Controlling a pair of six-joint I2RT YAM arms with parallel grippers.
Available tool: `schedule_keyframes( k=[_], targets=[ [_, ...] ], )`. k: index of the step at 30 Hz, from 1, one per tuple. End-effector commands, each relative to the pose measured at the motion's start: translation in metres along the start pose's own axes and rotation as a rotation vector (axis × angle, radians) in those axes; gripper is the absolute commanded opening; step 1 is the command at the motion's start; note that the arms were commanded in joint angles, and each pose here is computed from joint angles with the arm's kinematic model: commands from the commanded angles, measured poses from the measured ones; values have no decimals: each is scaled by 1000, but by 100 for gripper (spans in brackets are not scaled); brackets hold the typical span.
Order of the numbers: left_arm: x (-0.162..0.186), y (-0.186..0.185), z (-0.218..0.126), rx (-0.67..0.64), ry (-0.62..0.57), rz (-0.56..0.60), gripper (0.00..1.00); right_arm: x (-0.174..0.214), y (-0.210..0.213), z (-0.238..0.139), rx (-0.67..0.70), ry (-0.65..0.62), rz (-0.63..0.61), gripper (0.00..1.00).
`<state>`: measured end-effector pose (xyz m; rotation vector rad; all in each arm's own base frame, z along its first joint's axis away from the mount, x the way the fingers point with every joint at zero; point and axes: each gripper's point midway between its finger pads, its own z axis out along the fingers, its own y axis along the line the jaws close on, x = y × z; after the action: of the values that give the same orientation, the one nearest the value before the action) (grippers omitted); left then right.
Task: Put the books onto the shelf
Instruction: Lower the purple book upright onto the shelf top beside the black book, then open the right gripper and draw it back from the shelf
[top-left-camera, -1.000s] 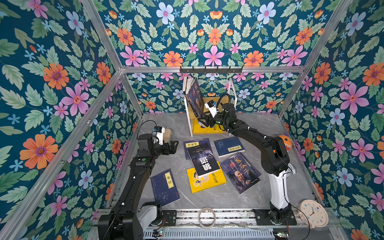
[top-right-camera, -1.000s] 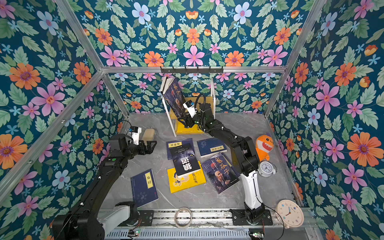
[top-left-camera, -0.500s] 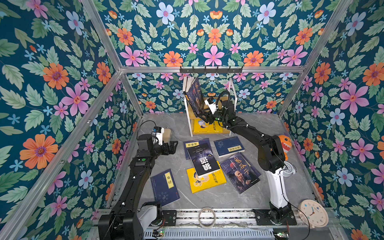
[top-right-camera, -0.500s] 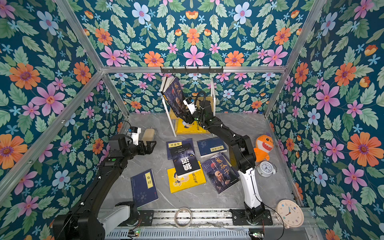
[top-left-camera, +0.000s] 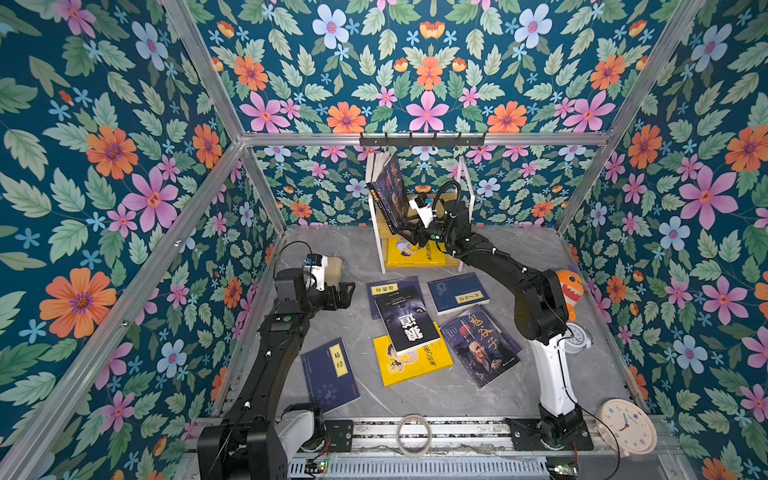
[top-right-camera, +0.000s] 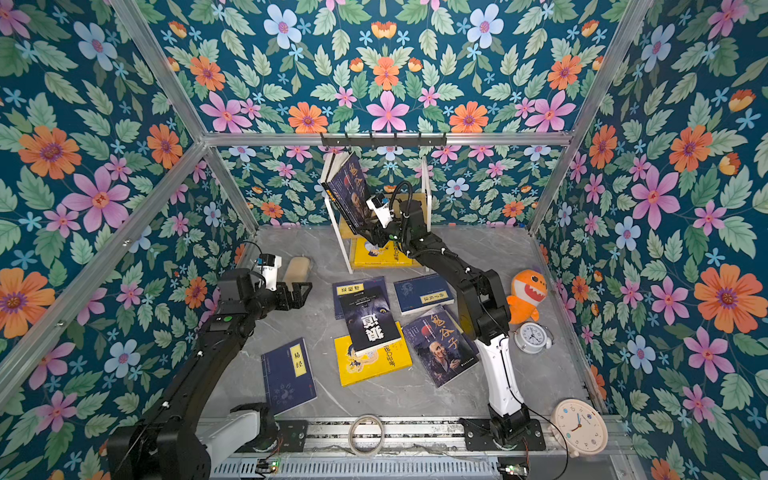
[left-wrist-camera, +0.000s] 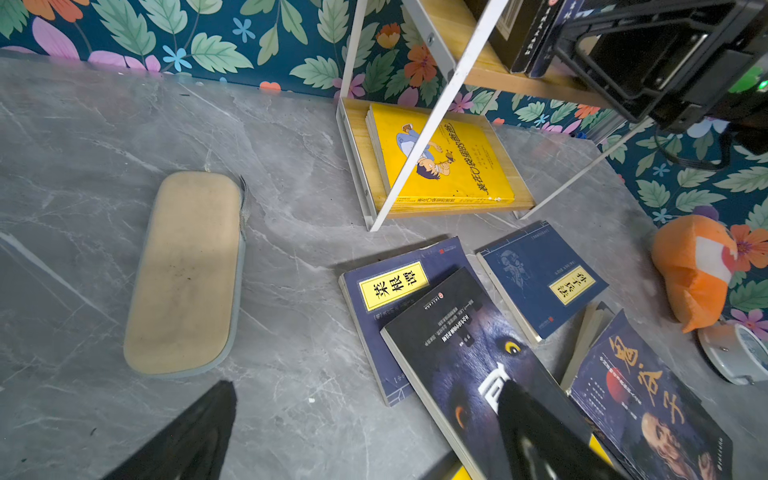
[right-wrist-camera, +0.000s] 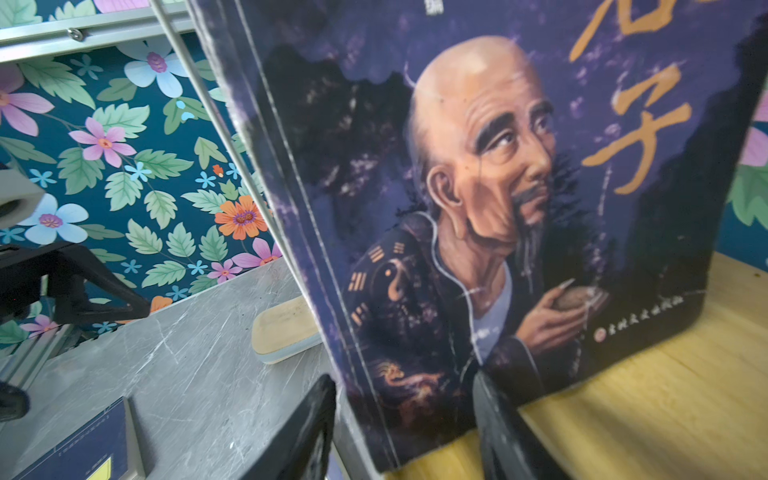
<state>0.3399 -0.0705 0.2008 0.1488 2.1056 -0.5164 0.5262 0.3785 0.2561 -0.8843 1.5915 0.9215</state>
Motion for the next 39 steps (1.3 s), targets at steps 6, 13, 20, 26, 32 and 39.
schedule_keyframes(
  k=[6,13,20,26,32,39],
  targets=[
    [-5,-1,-1,8,-20,10,100,16,16,0,-93,44,60,54],
    [-4,-2,0,18,-21,7,100,-13,19,-18,-19,0,50,56],
    [-4,-2,0,17,-20,5,100,-37,-12,-50,330,-8,68,29],
    [-5,-2,1,18,-17,-7,100,-32,-50,-56,636,85,62,0],
    [-6,-4,0,16,-21,4,100,-25,-69,-55,767,168,101,0],
    [0,-11,3,42,-6,-2,100,-40,-32,-81,734,99,139,0]
  ],
)
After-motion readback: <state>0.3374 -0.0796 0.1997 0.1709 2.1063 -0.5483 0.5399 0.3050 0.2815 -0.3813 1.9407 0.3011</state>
